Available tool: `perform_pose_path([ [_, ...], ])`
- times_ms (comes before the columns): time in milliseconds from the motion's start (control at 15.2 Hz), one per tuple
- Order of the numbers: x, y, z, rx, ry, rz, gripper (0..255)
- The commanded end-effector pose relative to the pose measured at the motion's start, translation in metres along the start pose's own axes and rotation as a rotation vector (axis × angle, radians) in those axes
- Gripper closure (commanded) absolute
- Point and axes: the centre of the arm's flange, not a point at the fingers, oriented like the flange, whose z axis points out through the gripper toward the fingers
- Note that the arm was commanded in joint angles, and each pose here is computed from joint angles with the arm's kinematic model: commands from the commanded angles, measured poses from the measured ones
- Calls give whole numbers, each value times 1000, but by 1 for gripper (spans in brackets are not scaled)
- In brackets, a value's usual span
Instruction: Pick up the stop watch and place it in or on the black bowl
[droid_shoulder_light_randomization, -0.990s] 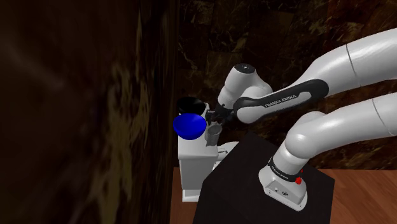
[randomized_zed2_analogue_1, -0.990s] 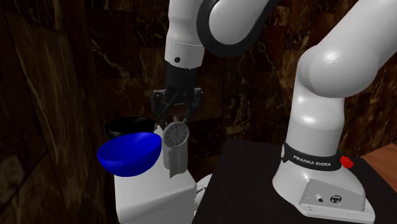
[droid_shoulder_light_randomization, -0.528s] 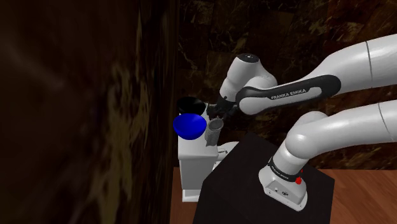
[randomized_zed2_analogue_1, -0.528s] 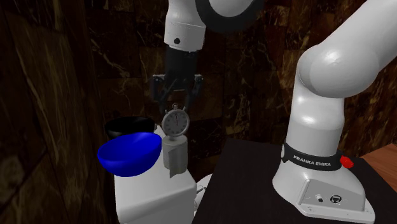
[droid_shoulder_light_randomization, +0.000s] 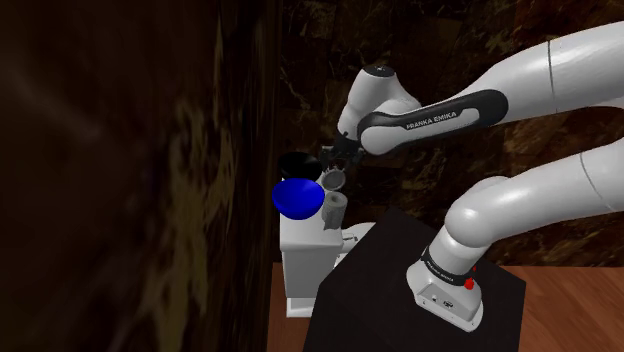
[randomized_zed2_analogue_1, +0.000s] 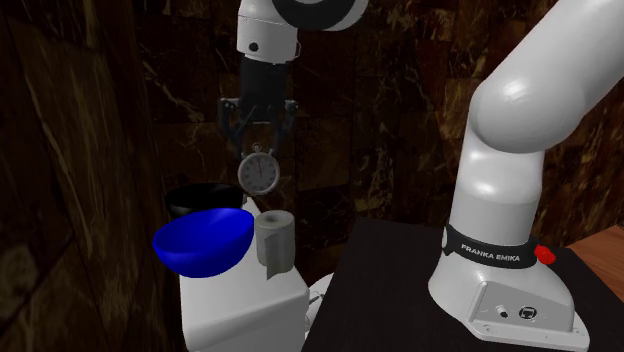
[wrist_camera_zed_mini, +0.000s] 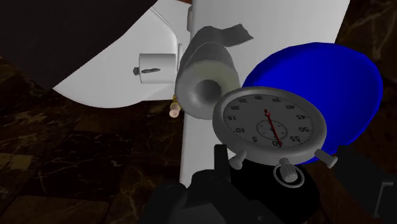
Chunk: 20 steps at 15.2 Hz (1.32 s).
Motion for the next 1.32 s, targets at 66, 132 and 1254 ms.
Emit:
perform_pose_path([
  [66, 38, -9, 5, 0, 0, 0, 255],
  [132, 50, -12, 7, 0, 0, 0, 255],
  [1254, 261, -62, 38, 0, 0, 0, 255],
])
